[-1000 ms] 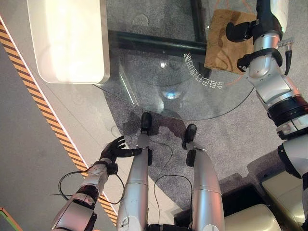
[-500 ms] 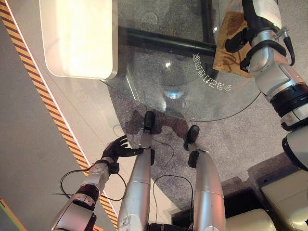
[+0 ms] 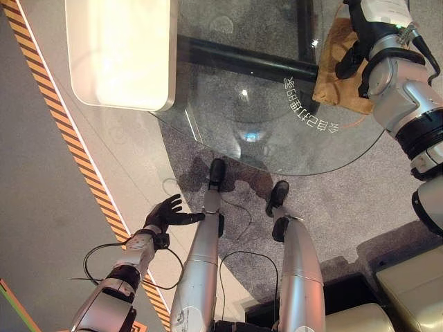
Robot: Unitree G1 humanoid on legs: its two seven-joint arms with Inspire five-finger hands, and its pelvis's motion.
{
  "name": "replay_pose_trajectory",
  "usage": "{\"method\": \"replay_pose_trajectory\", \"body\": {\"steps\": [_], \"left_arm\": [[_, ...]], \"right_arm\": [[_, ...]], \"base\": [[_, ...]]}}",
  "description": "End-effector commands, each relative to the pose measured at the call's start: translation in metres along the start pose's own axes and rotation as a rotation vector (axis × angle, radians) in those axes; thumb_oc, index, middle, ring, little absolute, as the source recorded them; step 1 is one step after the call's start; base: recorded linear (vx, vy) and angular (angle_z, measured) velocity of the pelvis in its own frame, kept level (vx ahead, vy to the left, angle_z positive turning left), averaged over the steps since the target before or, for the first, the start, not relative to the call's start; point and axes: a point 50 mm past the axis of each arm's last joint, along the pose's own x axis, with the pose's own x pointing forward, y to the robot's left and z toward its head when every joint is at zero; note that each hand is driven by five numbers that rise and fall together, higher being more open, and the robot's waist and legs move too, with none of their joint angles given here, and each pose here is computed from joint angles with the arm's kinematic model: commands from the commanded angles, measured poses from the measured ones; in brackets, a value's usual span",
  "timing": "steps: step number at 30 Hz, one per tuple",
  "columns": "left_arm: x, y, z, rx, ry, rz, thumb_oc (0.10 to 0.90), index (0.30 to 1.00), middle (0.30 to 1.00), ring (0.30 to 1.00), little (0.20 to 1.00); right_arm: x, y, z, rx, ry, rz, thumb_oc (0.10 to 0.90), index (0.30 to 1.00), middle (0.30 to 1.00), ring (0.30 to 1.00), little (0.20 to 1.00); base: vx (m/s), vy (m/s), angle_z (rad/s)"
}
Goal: Wipe the table with a cloth and put it in the basket.
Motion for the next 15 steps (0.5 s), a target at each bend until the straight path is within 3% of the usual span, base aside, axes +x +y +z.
{"method": "replay_pose_trajectory", "body": {"steps": [1,15], "left_arm": [[-0.027,0.036,-0.053,0.095,0.186,0.072,0.8,0.9,0.9,0.9,0.9],[-0.027,0.035,-0.053,0.103,0.188,0.063,0.8,0.9,0.9,0.9,0.9]], "right_arm": [[0.003,-0.065,-0.025,-0.153,0.058,-0.186,0.8,0.9,0.9,0.9,0.9],[0.003,-0.053,-0.024,-0.136,0.038,-0.093,0.8,0.9,0.9,0.9,0.9]], "base": [[0.0,0.0,0.0],[0.0,0.0,0.0]]}}
